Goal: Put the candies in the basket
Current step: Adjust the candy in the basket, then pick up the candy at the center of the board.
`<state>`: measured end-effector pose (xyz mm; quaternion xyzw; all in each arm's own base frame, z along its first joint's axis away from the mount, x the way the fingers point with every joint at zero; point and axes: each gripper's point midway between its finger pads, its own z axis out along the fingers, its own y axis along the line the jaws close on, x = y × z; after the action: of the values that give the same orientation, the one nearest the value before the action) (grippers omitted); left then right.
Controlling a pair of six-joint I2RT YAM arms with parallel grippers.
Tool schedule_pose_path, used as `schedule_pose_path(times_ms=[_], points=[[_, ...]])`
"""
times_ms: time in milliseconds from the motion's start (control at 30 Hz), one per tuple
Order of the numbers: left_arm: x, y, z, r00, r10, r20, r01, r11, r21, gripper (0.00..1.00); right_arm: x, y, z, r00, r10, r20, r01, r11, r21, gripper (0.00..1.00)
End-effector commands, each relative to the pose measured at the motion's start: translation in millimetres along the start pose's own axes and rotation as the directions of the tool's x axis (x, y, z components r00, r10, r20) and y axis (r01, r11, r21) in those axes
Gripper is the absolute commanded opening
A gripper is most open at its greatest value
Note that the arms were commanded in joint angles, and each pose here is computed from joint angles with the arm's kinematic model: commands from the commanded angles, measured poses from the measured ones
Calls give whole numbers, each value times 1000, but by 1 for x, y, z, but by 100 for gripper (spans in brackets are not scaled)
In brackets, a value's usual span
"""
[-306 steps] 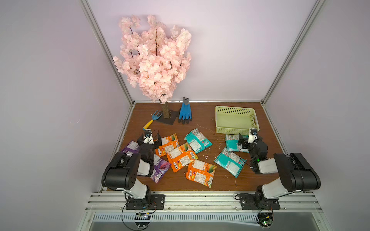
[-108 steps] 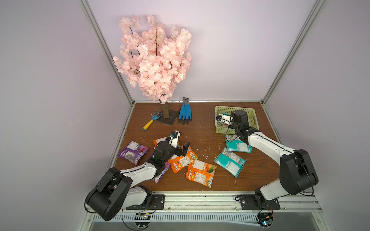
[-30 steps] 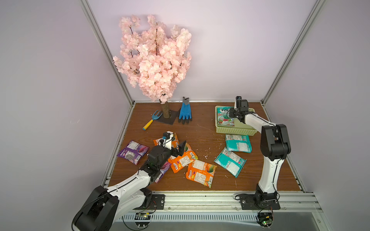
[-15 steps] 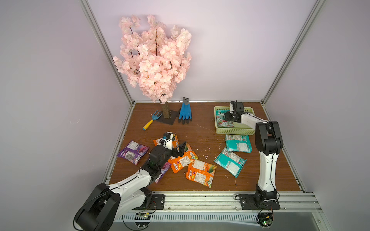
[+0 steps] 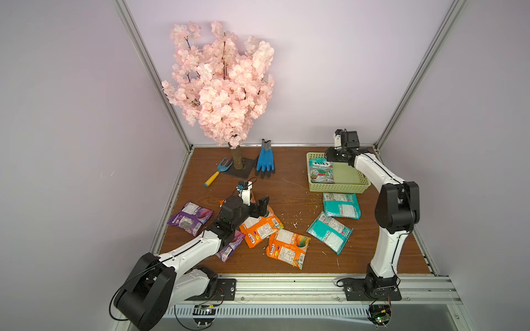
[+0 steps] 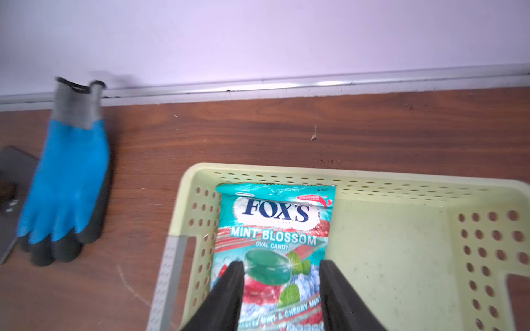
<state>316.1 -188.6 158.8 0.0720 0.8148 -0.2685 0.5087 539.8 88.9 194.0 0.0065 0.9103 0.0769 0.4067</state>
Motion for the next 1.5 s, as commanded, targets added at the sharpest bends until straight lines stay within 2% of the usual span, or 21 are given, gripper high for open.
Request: schedule_pose_path(times_ms=[0, 67, 133, 233, 367, 533, 633, 767, 933, 1200, 1267, 1367, 1467], points=[[24, -9, 0, 988, -37, -151, 42, 999, 29, 78, 15, 15, -38, 1000, 28, -11, -29, 997, -67, 49], [33, -16, -2, 978, -57, -202, 71, 995, 65, 69, 38, 23, -54, 995, 82, -57, -88, 989, -115, 48], [45, -20, -5, 964, -72, -257, 98, 991, 88, 65, 68, 38, -67, 987, 117, -113, -137, 974, -183, 46], [64, -24, -11, 935, -93, -341, 136, 985, 104, 58, 119, 66, -83, 971, 106, -213, -160, 954, -253, 43], [91, -29, -26, 883, -137, -449, 206, 973, 108, 50, 191, 116, -105, 942, -45, -333, -73, 940, -335, 43], [123, -25, -51, 804, -198, -561, 263, 964, 36, 46, 239, 150, -125, 922, -176, -344, 41, 931, -364, 43], [139, -37, -59, 771, -192, -607, 268, 963, 35, 45, 246, 154, -130, 930, -187, -316, 64, 930, -361, 44], [160, -50, -60, 731, -183, -657, 259, 966, 20, 44, 238, 146, -134, 947, -182, -263, 92, 943, -321, 44], [174, -53, -54, 715, -185, -674, 257, 966, 8, 44, 222, 137, -142, 968, -173, -181, 116, 951, -287, 45], [188, -49, -50, 693, -208, -690, 274, 962, -14, 41, 218, 122, -152, 978, -176, -114, 141, 955, -260, 46], [191, -50, -51, 688, -221, -692, 292, 956, -15, 38, 216, 120, -155, 980, -175, -92, 147, 956, -254, 47], [189, -55, -49, 689, -237, -685, 330, 944, 5, 27, 211, 117, -159, 983, -175, -58, 155, 956, -248, 47], [181, -63, -45, 692, -250, -677, 358, 934, 22, 7, 207, 120, -163, 981, -190, -31, 175, 948, -267, 48]])
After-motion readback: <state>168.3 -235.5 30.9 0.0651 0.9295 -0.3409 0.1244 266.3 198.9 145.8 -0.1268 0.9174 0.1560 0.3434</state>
